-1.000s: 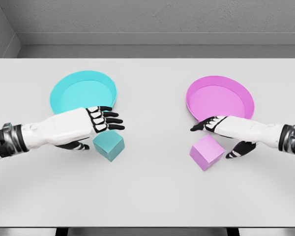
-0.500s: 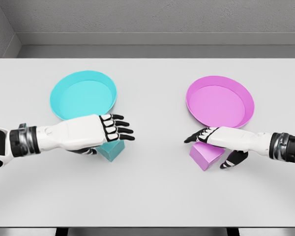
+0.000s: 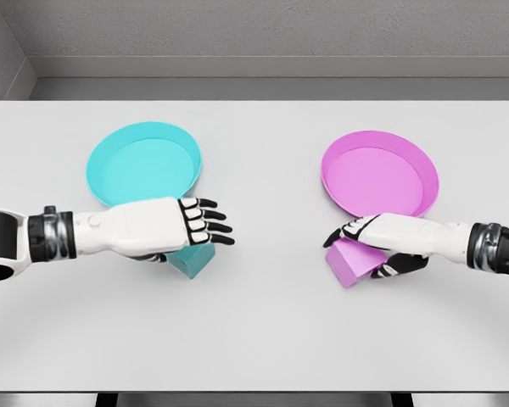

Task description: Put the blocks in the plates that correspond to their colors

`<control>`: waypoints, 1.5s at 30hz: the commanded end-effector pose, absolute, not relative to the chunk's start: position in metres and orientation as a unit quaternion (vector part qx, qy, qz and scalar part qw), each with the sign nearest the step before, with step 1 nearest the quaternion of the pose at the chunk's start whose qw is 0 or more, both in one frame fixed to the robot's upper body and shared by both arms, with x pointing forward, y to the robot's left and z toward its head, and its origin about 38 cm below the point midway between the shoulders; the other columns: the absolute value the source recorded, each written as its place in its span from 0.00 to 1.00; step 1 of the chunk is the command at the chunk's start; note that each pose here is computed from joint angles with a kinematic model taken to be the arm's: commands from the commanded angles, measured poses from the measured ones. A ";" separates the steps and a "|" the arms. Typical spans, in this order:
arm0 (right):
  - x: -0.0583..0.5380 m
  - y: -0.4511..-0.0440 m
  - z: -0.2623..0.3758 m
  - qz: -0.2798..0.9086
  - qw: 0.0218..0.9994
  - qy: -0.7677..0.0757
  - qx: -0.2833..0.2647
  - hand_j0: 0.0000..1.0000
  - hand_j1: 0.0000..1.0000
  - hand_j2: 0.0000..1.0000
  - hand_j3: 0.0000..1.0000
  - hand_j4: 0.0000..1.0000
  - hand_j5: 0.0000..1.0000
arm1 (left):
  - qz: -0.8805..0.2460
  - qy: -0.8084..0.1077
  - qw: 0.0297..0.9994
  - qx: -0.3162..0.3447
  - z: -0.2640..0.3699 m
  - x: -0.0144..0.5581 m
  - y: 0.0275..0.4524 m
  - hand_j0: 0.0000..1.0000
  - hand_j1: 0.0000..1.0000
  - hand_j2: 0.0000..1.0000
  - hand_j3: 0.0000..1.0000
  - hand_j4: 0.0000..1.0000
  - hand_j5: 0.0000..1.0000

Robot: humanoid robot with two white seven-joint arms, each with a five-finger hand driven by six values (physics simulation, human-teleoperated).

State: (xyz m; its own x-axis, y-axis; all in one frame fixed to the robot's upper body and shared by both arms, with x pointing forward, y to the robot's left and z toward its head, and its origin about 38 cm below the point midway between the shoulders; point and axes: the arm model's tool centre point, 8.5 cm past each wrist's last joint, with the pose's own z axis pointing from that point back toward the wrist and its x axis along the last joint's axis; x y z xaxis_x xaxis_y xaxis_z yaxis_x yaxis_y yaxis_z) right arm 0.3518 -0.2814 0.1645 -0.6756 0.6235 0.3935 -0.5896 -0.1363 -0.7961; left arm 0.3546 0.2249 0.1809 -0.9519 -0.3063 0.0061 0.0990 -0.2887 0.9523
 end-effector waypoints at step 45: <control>0.433 -0.293 0.231 0.615 0.586 -0.501 -0.166 0.50 0.50 0.50 0.50 0.50 0.50 | -0.867 -0.478 0.073 0.122 0.166 0.366 0.215 0.93 0.93 0.93 0.93 0.93 0.93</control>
